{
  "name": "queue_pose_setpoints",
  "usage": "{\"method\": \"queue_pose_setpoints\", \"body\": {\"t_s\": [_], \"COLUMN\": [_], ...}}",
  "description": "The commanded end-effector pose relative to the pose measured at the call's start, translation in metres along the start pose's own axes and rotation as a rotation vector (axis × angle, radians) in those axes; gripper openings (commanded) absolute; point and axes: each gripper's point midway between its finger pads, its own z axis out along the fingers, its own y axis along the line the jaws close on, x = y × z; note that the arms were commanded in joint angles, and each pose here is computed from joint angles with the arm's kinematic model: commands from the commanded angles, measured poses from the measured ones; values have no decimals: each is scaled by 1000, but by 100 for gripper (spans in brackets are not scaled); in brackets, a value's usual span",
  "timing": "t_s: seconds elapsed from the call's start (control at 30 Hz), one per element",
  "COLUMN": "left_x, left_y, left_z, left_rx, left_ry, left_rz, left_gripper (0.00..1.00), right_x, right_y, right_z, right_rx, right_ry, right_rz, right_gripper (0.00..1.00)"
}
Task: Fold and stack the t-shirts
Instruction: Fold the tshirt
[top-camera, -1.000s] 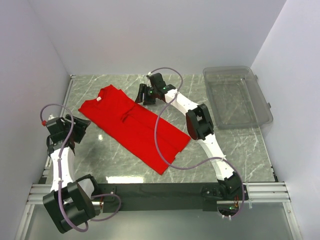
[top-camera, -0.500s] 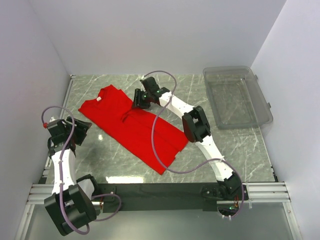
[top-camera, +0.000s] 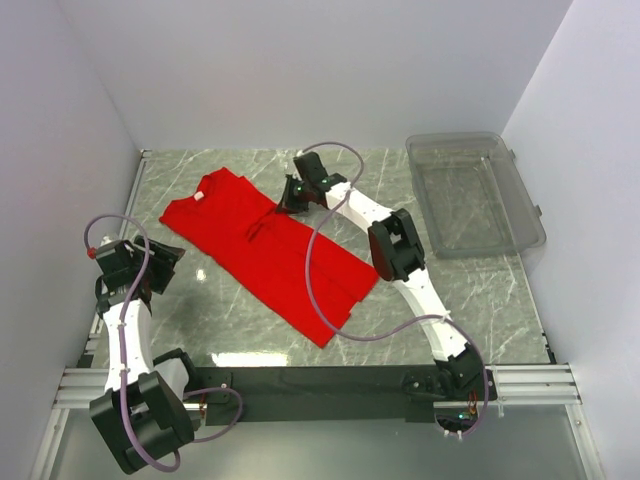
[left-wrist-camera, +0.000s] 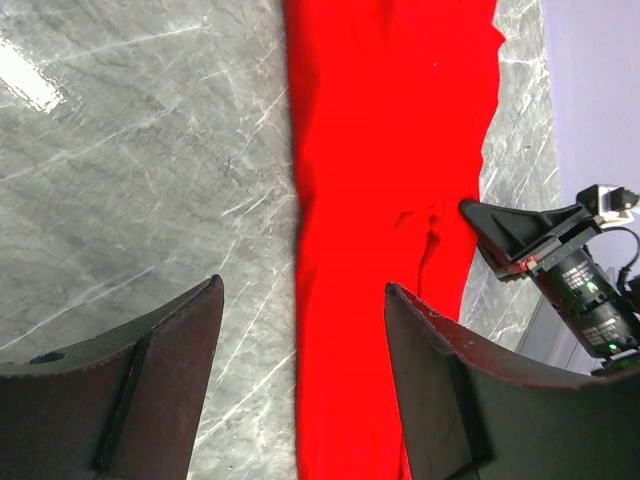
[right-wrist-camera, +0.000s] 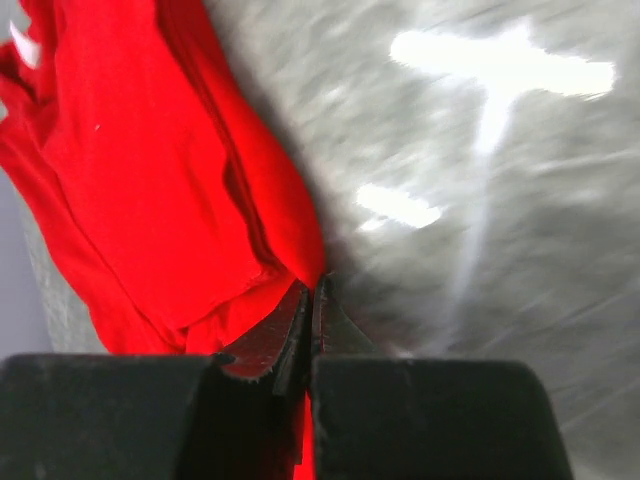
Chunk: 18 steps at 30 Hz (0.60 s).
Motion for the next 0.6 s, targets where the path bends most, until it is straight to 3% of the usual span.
{"method": "queue_pose_setpoints", "body": {"t_s": [0.0, 0.57], "left_x": [-9, 4], "left_y": [-16, -17], "left_z": [-7, 10], "left_rx": [53, 117], "left_ry": [-24, 38], "left_rz": [40, 0], "left_gripper": [71, 70], "right_x": [-37, -90], "right_y": [-21, -123], "right_z": [-9, -92], "right_rx": [-9, 141], "right_ry": [-93, -291], "right_rz": [83, 231], "right_gripper": [0, 0]}}
